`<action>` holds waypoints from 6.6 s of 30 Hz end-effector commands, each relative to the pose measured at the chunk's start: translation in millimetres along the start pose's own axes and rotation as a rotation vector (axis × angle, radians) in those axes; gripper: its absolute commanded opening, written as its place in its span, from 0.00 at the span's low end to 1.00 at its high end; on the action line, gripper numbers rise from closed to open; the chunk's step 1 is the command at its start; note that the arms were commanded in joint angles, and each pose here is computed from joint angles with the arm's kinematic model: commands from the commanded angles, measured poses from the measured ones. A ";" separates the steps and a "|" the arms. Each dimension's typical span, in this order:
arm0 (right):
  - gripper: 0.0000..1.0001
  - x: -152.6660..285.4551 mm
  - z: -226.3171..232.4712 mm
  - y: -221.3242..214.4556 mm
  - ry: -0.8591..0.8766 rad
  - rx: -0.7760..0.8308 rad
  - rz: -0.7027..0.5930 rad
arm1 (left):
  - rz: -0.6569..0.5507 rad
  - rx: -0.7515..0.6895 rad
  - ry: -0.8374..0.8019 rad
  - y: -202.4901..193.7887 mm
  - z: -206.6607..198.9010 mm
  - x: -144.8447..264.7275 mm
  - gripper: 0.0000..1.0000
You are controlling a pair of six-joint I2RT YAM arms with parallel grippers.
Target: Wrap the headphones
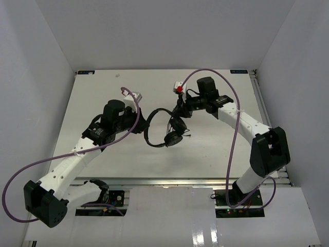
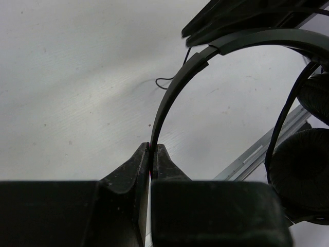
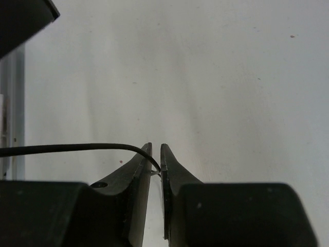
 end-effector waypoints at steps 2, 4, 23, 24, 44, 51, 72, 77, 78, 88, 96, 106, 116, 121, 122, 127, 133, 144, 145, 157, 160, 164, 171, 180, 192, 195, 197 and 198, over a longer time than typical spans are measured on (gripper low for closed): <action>0.19 -11.2 25.4 15.1 0.205 -0.077 -0.128 | -0.127 0.016 -0.119 46.0 -31.1 19.7 0.00; 0.20 -13.6 27.7 18.5 0.236 -0.094 -0.158 | -0.131 0.029 -0.128 50.4 -33.5 19.4 0.00; 0.23 -21.0 52.0 -19.5 0.319 -0.226 -0.225 | -0.365 0.190 0.040 110.3 -24.5 52.5 0.00; 0.22 -20.2 53.4 -21.0 0.320 -0.231 -0.225 | -0.379 0.204 0.054 111.7 -22.7 54.2 0.00; 0.73 0.7 53.5 -4.2 0.164 -0.099 -0.295 | -0.459 0.331 0.044 139.8 -27.9 59.5 0.00; 0.98 -3.9 41.0 5.4 0.088 -0.039 -0.401 | -0.461 0.336 0.043 142.3 -29.1 62.3 0.00; 0.17 -60.9 39.1 30.3 0.185 0.074 -0.502 | -0.478 0.378 0.073 148.3 -26.3 66.2 0.00; 0.08 -47.0 58.8 20.8 0.185 0.078 -0.450 | -0.525 0.476 0.158 141.8 -10.9 70.1 0.00; 0.08 -45.3 63.7 17.3 0.184 0.080 -0.433 | -0.536 0.495 0.179 140.4 -6.9 70.4 0.00; 0.08 -38.6 146.8 -9.1 0.171 0.336 -0.055 | -0.571 0.649 0.419 105.8 41.8 42.9 0.00; 0.08 -4.0 123.3 -21.9 -0.020 0.438 0.239 | -0.417 0.563 0.544 58.9 65.2 12.2 0.00; 0.08 41.4 69.6 2.5 -0.403 0.706 0.408 | -0.076 0.386 0.587 -26.2 85.7 -42.2 0.00; 0.08 22.9 47.6 18.0 -0.521 0.882 0.455 | 0.202 0.242 0.356 -67.0 61.8 -88.6 0.00; 0.08 -5.6 38.1 8.9 -0.509 0.921 0.437 | 0.258 0.173 0.200 -83.6 45.9 -90.7 0.00; 0.08 -11.8 36.0 7.1 -0.501 0.915 0.434 | 0.264 0.166 0.173 -85.7 42.6 -89.5 0.00; 0.08 -25.9 26.6 0.0 -0.449 0.866 0.416 | 0.241 0.121 0.108 -87.0 34.5 -77.9 0.00; 0.10 -21.8 11.1 -4.7 -0.388 0.804 0.360 | 0.235 0.100 0.069 -87.8 30.0 -73.2 0.00; 0.34 -22.4 -1.0 -15.7 -0.309 0.715 0.324 | 0.258 0.117 0.151 -84.3 41.4 -83.1 0.00; 0.38 -20.6 -2.6 -16.7 -0.308 0.707 0.320 | 0.265 0.119 0.168 -85.5 44.0 -83.3 0.00; 0.62 16.3 -30.6 -35.5 -0.381 0.540 0.305 | 0.275 0.134 0.269 -71.7 63.8 -80.9 0.00; 0.63 27.8 -30.0 -31.4 -0.410 0.432 0.255 | 0.281 0.161 0.318 -69.9 72.9 -80.6 0.00; 0.72 54.4 -16.4 -24.4 -0.431 0.257 0.140 | 0.289 0.227 0.422 -66.3 95.0 -84.0 0.00; 0.91 91.3 24.3 -39.9 -0.400 0.132 0.012 | 0.303 0.304 0.528 -54.6 130.2 -105.1 0.00; 0.90 124.9 52.2 -46.5 -0.426 0.009 -0.113 | 0.301 0.303 0.533 -46.3 138.2 -116.9 0.48; 0.90 158.4 44.6 -49.1 -0.636 -0.208 -0.108 | 0.070 0.196 0.334 9.7 84.7 -39.2 0.79; 0.90 170.8 37.8 -52.0 -0.731 -0.268 -0.120 | -0.067 0.125 0.144 16.1 46.0 -1.2 0.81; 0.90 179.9 33.2 -53.7 -0.798 -0.295 -0.134 | -0.146 0.081 0.064 13.0 29.6 19.3 0.85; 0.90 183.9 31.3 -54.8 -0.826 -0.309 -0.141 | -0.190 0.057 0.036 8.8 22.1 33.4 0.86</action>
Point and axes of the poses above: each gripper's point midway between its finger pads, its own x axis back along the fingers, its own z axis along the line the jaws close on, y = z × x, the point moved 3 cm from there along x, back along the fingers, and after that the axes turned 6 degrees about -x, right-handed, at the moved point
